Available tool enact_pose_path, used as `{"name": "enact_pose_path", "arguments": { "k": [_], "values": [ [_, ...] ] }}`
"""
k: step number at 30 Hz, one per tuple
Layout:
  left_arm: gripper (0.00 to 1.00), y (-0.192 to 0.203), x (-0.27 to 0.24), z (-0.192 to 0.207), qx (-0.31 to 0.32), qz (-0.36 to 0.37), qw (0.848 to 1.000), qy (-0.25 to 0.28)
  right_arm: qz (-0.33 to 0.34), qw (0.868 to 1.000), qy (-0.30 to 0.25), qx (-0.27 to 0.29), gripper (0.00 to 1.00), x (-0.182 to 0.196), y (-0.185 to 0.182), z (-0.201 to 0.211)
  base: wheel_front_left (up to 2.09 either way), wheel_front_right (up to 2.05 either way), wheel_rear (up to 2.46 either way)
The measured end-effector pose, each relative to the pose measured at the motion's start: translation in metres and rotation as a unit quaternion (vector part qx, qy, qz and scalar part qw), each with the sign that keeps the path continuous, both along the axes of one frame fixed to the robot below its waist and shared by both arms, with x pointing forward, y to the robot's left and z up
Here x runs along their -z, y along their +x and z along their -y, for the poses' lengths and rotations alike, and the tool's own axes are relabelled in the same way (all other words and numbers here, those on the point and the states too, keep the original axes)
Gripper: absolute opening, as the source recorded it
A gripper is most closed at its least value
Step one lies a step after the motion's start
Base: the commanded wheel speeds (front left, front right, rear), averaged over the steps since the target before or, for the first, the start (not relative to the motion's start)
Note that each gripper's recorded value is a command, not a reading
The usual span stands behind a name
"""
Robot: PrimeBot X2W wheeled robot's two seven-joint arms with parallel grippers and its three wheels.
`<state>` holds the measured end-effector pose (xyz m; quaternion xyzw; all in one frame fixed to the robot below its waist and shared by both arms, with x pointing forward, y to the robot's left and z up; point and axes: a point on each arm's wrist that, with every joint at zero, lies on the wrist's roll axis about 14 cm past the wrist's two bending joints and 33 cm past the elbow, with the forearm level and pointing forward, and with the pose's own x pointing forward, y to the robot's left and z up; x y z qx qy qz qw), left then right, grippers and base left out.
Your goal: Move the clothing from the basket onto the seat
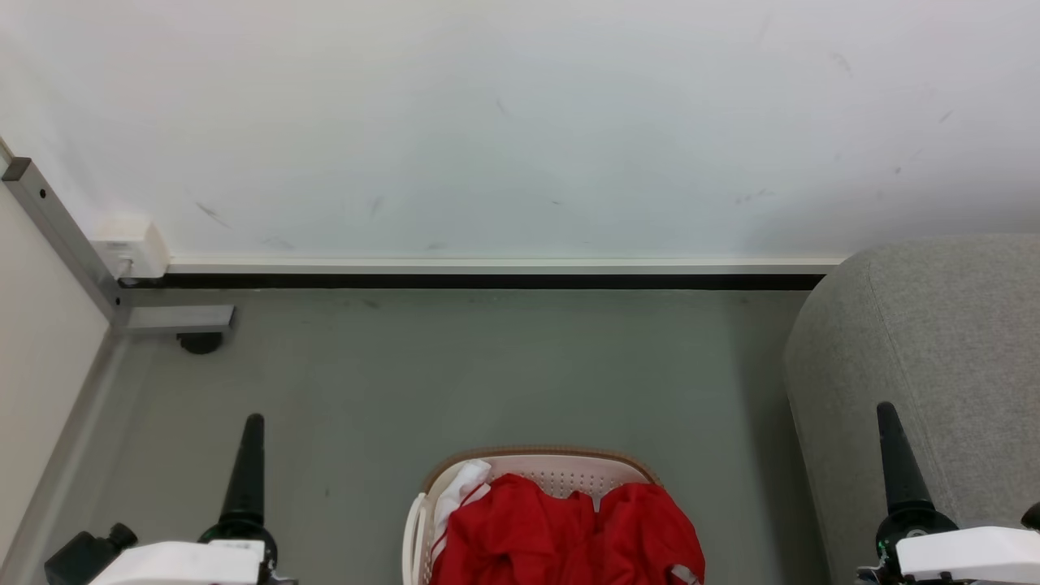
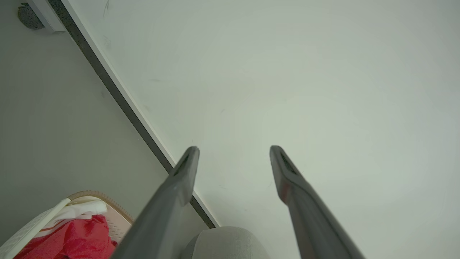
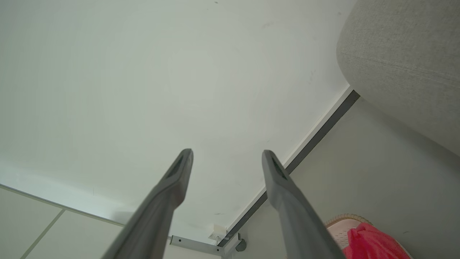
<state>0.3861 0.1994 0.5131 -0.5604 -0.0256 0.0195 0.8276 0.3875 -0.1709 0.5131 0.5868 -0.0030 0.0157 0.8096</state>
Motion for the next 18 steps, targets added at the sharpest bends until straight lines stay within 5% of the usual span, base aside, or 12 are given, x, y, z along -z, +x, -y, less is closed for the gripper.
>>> {"name": "enact_pose_path", "arguments": {
  "k": [18],
  "values": [
    [1.00,0.003,-0.006,0.012,0.004,-0.006,0.977,0.214,0.035,0.979,-0.198,-0.021,1.00,-0.012,0.003,-0.019,0.00,0.00,0.00]
  ]
}}
